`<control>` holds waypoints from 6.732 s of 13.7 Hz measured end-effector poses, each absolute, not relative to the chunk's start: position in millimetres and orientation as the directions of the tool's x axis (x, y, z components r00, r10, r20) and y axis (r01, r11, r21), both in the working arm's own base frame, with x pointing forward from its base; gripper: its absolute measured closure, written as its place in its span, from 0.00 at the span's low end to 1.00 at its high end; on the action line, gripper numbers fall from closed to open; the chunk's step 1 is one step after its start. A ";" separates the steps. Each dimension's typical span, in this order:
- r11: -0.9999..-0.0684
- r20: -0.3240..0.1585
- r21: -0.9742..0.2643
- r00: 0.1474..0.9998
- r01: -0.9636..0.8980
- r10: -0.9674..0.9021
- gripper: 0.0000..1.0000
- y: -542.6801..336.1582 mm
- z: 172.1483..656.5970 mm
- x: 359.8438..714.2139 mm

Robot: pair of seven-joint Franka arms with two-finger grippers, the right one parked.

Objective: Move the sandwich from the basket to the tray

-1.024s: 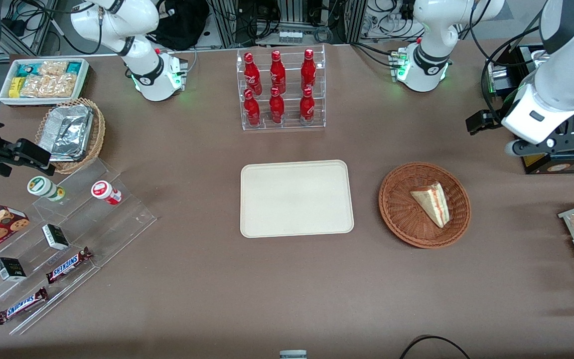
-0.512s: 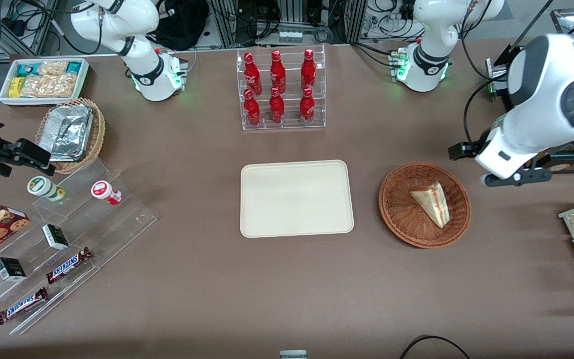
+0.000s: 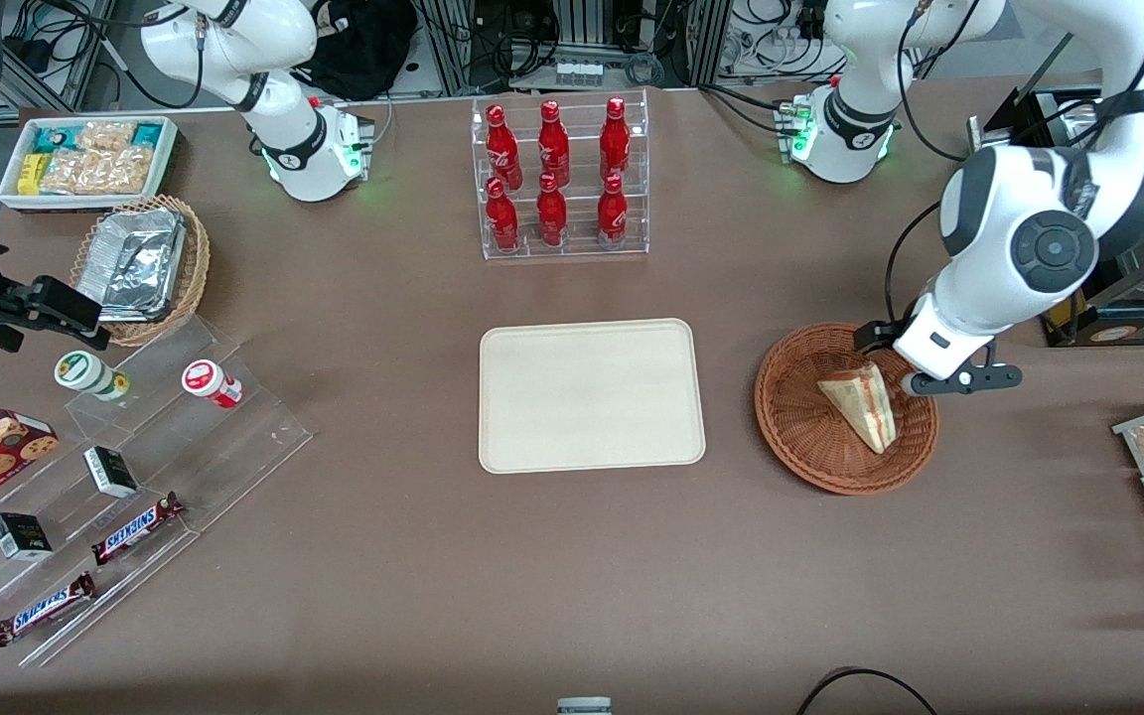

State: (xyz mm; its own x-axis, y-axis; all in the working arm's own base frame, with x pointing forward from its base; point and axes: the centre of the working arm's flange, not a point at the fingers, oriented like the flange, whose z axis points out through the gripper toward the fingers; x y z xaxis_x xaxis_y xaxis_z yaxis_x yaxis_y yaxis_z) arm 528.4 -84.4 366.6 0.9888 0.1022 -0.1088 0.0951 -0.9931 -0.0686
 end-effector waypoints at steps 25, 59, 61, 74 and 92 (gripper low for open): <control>-0.788 -0.064 -0.056 0.785 0.613 0.616 0.45 -87.0 256.1 533.3; -0.974 -0.142 -0.026 0.963 0.226 0.228 0.86 -515.4 255.2 487.9; -0.975 -0.134 -0.020 0.966 0.221 0.221 0.86 -521.5 251.6 483.6; -0.978 -0.086 -0.038 0.975 0.204 0.207 0.86 -516.0 246.2 493.0; -0.972 -0.070 -0.134 0.977 0.192 0.203 0.00 -346.6 411.3 579.0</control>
